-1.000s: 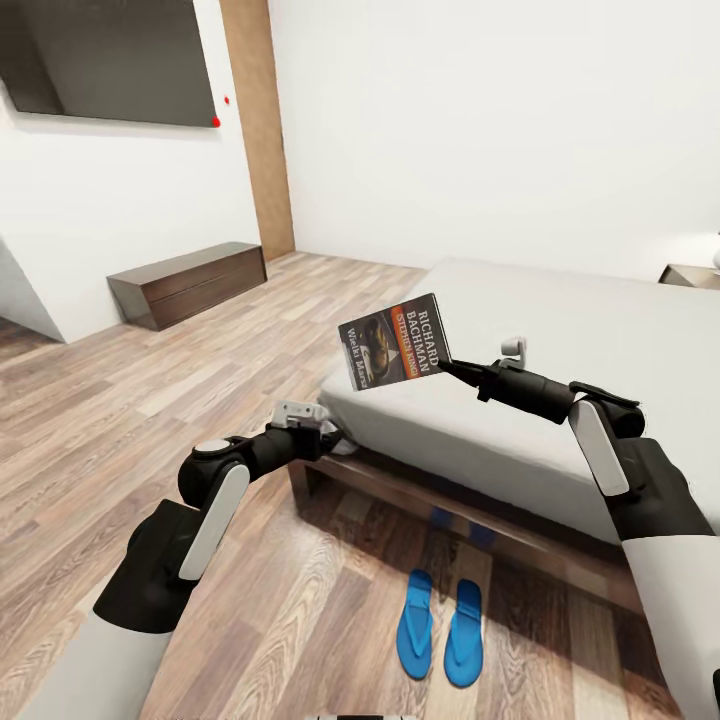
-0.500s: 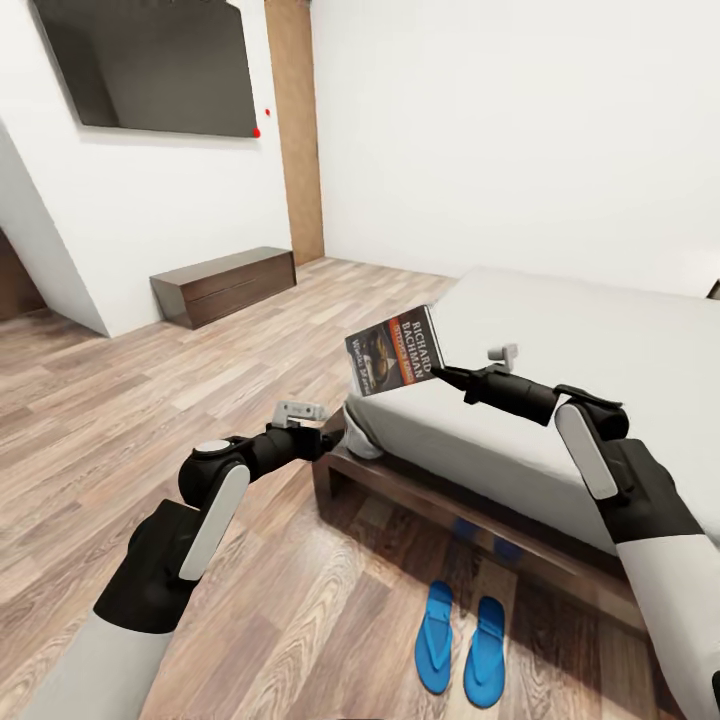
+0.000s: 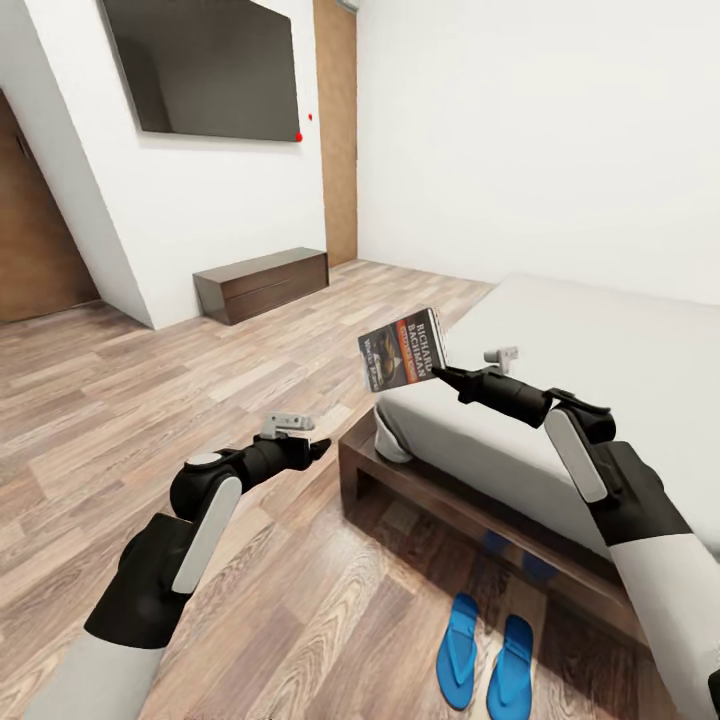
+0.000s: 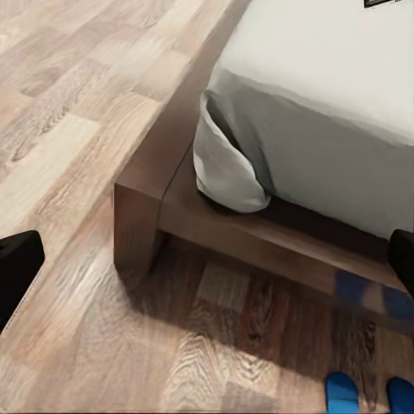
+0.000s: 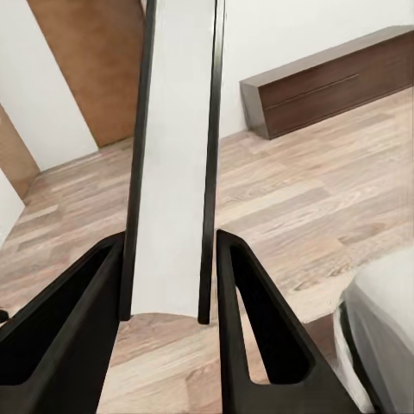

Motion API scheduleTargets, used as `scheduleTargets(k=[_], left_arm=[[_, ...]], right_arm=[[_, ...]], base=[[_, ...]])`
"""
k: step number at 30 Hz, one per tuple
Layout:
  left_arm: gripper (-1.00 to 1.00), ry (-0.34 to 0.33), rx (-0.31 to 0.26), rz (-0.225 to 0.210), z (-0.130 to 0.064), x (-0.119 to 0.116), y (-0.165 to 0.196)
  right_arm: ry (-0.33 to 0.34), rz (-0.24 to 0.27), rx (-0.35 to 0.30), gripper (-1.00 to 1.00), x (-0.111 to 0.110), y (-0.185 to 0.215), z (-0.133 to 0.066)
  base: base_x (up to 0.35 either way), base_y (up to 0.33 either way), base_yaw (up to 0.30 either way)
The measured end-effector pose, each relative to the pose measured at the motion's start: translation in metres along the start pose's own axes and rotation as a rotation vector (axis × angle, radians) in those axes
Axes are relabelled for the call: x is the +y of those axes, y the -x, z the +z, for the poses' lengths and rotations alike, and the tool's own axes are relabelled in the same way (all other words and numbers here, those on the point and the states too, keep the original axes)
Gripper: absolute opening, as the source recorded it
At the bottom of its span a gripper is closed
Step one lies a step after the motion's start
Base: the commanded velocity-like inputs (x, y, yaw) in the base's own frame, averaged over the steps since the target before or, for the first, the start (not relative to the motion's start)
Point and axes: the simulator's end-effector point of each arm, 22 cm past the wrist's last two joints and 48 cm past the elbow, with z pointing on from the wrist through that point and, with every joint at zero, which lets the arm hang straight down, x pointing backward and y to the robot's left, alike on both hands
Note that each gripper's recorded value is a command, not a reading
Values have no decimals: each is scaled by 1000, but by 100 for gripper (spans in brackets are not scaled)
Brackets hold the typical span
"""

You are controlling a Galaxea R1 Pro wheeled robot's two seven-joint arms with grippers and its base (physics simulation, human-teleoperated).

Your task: In the bedroom, move the book from the bed onto either nightstand, and place the two sandals side by side next to the bed.

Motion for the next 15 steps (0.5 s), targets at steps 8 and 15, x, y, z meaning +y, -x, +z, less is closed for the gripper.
scheduleTargets(k=[8,15], left_arm=[[100,136,39,-59,17,50,-42],[100,285,103,-116,41,104,-118]], right_arm=[[26,-51,31,-100,23,-28,16],[-24,-172,66,-100,10,-44,14]], base=[[0,0,40],[0,0,3]])
